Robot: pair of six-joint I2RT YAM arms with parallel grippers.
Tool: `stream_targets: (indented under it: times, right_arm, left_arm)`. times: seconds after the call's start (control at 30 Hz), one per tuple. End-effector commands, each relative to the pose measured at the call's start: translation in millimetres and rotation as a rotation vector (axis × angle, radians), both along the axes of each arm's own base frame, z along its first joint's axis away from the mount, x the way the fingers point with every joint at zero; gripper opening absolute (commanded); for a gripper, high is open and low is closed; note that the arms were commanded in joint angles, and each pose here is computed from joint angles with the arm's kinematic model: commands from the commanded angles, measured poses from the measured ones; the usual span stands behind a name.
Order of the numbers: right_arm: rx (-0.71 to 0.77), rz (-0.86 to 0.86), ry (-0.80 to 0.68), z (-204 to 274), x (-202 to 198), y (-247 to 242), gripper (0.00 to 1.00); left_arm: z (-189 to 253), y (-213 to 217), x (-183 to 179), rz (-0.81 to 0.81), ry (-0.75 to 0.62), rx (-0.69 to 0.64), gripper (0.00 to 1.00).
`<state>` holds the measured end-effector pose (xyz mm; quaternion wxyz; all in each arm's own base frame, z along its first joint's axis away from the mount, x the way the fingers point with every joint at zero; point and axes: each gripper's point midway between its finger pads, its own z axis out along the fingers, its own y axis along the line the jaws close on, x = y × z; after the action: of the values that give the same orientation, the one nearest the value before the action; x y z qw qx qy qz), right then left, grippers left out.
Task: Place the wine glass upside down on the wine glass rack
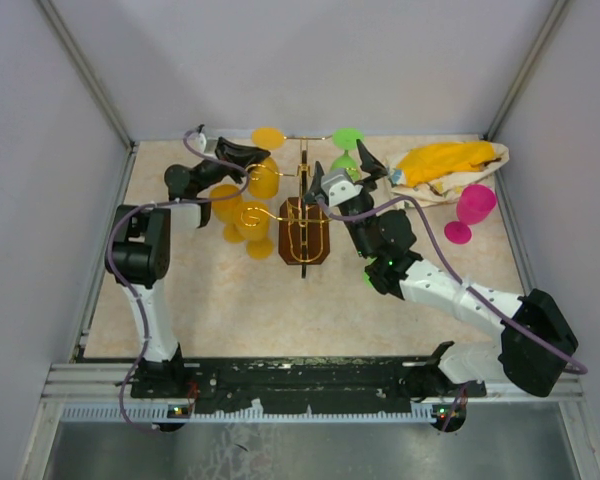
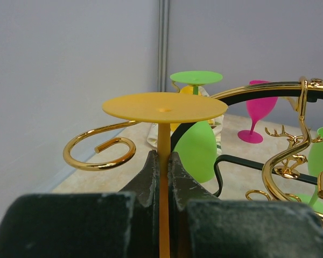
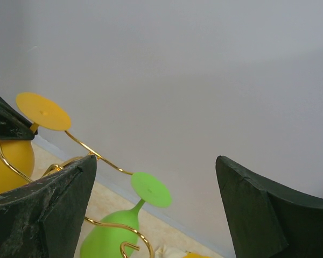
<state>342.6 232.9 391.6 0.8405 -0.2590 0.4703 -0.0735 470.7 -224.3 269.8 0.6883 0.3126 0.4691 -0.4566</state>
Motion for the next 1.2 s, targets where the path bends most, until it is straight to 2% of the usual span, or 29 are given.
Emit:
stream_targets:
  times: [0.0, 0.77, 1.17]
  right_arm:
    - [0.040, -0.003, -0.038, 18.5, -3.8, -7.8, 0.92]
    - [0.029, -0.004, -0.030, 17.1, 0.9, -4.9, 0.92]
    - [0.034, 0.000, -0.029, 17.0, 2.4, -4.1, 0.92]
  left_arm:
    - [11.1, 2.9, 0.3, -0.026, -0.043, -0.017, 0.00]
    - [3.1, 6.8, 20.6, -0.069, 0.010, -0.011, 0.00]
    - [5.1, 11.5, 39.2, 0.005, 0.020, -0.034, 0.00]
